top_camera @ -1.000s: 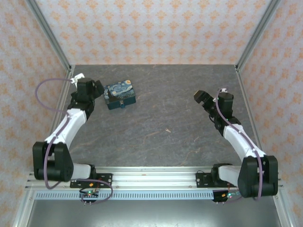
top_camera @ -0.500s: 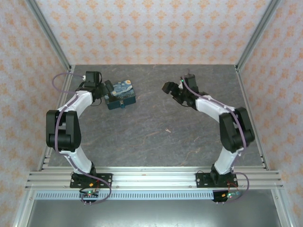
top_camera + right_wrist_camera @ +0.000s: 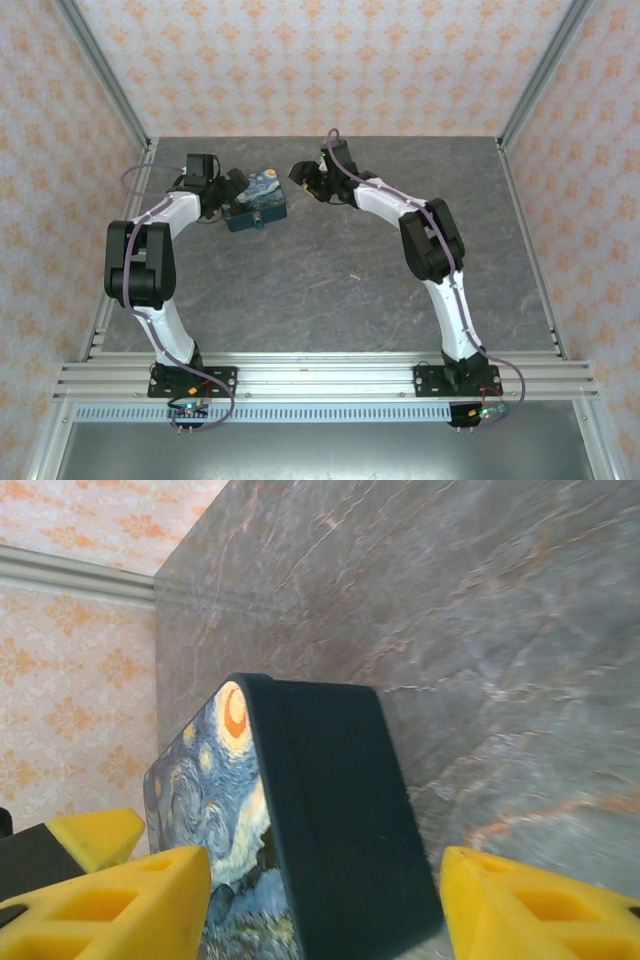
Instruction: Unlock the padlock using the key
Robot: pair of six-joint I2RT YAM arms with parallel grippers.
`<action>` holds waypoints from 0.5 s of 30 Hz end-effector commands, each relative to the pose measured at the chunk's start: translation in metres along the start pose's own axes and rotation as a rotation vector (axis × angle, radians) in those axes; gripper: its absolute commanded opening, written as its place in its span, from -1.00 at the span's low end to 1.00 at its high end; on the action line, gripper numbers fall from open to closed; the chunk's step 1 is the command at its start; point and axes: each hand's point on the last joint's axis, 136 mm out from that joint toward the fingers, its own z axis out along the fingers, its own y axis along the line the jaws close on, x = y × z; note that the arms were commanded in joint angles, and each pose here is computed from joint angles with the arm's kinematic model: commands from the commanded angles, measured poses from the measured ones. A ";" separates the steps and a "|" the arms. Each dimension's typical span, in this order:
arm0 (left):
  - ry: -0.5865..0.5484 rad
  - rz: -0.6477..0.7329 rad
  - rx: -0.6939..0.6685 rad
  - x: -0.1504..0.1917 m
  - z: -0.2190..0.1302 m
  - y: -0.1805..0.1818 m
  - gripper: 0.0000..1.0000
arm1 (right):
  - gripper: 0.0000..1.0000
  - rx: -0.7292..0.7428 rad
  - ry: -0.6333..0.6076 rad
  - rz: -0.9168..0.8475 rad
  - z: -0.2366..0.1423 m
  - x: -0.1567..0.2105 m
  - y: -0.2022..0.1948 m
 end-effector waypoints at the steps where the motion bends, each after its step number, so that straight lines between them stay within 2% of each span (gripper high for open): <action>1: -0.018 -0.040 0.071 -0.007 0.003 -0.022 1.00 | 0.19 0.006 0.039 0.025 0.013 0.007 0.006; 7: 0.000 0.014 0.093 0.006 0.005 -0.050 1.00 | 0.03 -0.004 0.049 0.043 0.024 0.009 0.008; 10: 0.006 0.034 0.102 0.014 0.004 -0.063 1.00 | -0.11 -0.009 0.065 0.050 0.023 0.013 0.008; 12: 0.013 0.042 0.108 0.021 0.004 -0.070 1.00 | -0.22 -0.010 0.077 0.045 0.018 0.018 0.008; 15: 0.026 0.059 0.120 0.033 0.002 -0.080 1.00 | -0.25 -0.005 0.060 0.038 0.002 0.023 0.005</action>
